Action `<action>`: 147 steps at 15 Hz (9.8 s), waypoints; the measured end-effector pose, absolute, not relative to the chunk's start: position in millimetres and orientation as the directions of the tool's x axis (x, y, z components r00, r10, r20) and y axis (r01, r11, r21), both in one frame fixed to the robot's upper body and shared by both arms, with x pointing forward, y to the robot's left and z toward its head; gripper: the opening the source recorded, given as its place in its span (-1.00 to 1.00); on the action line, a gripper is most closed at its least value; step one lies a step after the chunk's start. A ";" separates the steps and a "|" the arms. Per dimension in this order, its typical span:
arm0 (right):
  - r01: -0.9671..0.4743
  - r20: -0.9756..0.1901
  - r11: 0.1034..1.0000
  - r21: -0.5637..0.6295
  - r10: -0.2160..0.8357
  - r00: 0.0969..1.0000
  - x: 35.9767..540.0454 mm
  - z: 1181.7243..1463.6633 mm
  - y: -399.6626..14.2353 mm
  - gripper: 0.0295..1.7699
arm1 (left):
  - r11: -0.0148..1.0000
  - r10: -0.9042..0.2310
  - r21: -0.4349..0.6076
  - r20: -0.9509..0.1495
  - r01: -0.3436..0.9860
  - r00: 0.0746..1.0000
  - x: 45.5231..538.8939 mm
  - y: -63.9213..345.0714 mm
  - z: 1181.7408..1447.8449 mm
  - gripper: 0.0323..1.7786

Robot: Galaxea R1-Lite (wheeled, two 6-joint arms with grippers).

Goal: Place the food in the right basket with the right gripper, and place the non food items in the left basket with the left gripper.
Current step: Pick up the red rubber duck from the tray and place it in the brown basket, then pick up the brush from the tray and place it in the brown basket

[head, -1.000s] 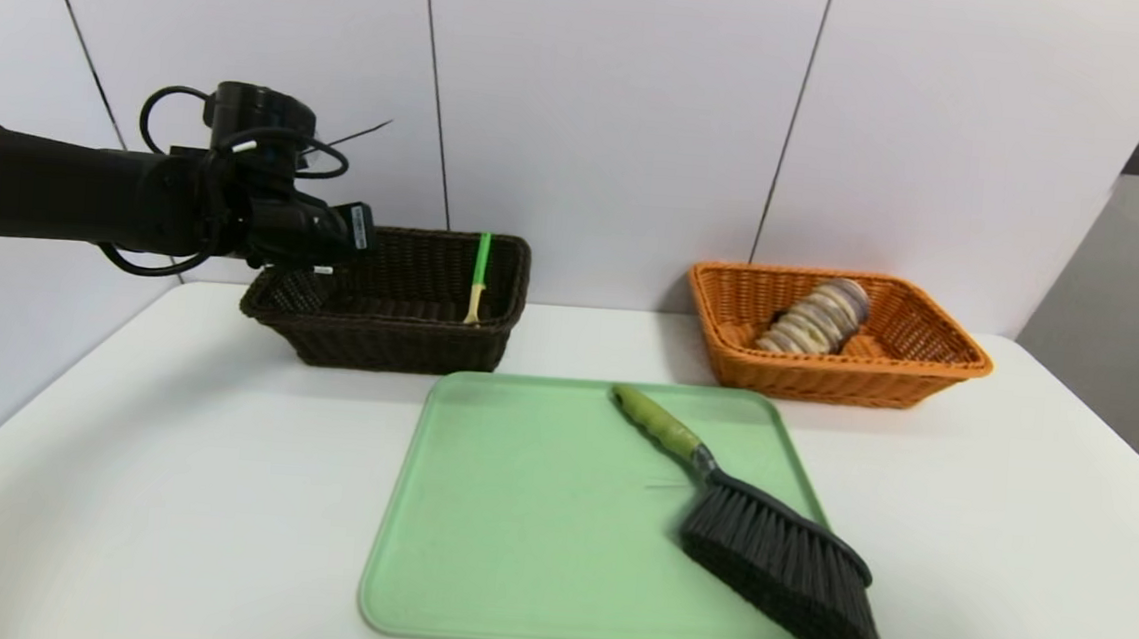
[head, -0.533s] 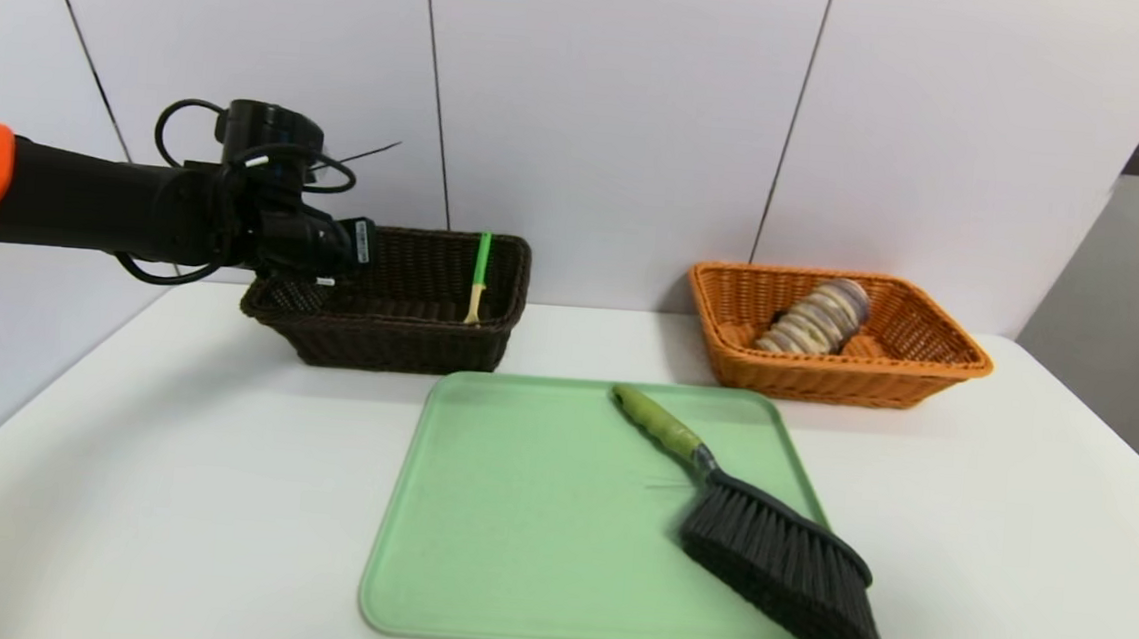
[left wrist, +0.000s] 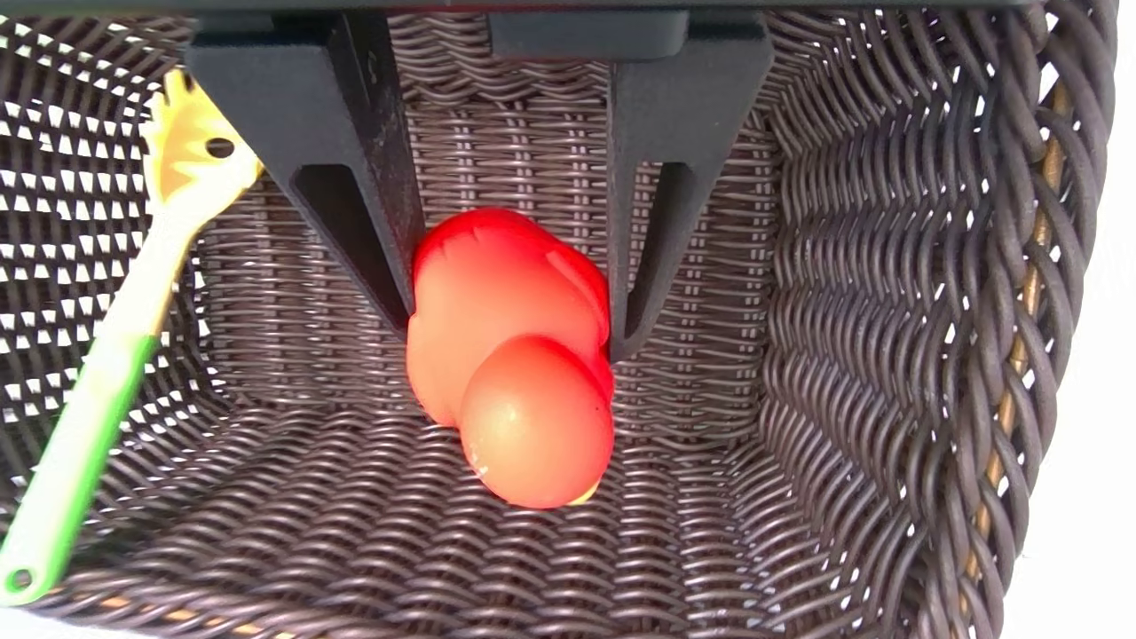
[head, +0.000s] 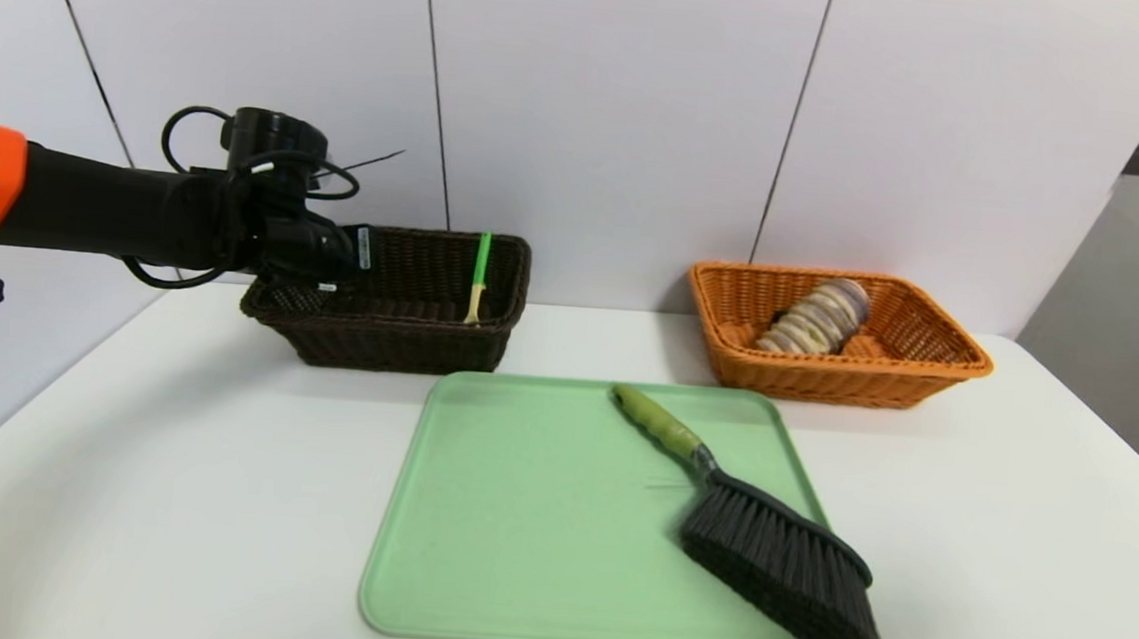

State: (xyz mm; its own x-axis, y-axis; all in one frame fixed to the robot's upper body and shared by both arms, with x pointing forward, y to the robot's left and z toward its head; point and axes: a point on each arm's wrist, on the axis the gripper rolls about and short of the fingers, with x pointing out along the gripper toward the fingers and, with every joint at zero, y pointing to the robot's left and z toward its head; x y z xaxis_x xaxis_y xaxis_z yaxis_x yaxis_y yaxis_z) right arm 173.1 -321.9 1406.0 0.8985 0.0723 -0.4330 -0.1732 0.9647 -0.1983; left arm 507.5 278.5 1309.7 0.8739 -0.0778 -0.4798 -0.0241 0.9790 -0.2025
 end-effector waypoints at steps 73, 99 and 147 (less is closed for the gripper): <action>-0.089 -0.437 0.990 -0.112 0.031 0.899 133.7 1369.5 -332.2 0.93 | -0.162 -0.987 -0.187 0.052 0.969 -0.155 483.2 151.4 1361.4 0.90; -0.088 -0.421 0.993 -0.083 0.045 0.906 123.6 1364.6 -333.6 0.93 | -0.052 -0.985 -0.397 -0.128 0.916 -0.112 387.0 129.6 1408.7 0.90; -0.085 -0.402 0.996 0.022 0.087 0.912 122.4 1331.9 -332.8 0.93 | 0.073 -0.802 0.285 -0.554 0.956 0.226 405.8 61.7 1330.8 0.90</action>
State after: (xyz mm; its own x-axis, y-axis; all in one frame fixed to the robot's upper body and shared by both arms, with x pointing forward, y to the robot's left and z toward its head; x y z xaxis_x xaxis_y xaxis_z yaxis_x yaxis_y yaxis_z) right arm 122.4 -332.8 1331.9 0.9115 0.0870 -0.4019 -0.0852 0.9961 0.0222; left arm 405.8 61.7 1330.8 0.2259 -0.8016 -0.5536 0.9559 0.0729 0.2845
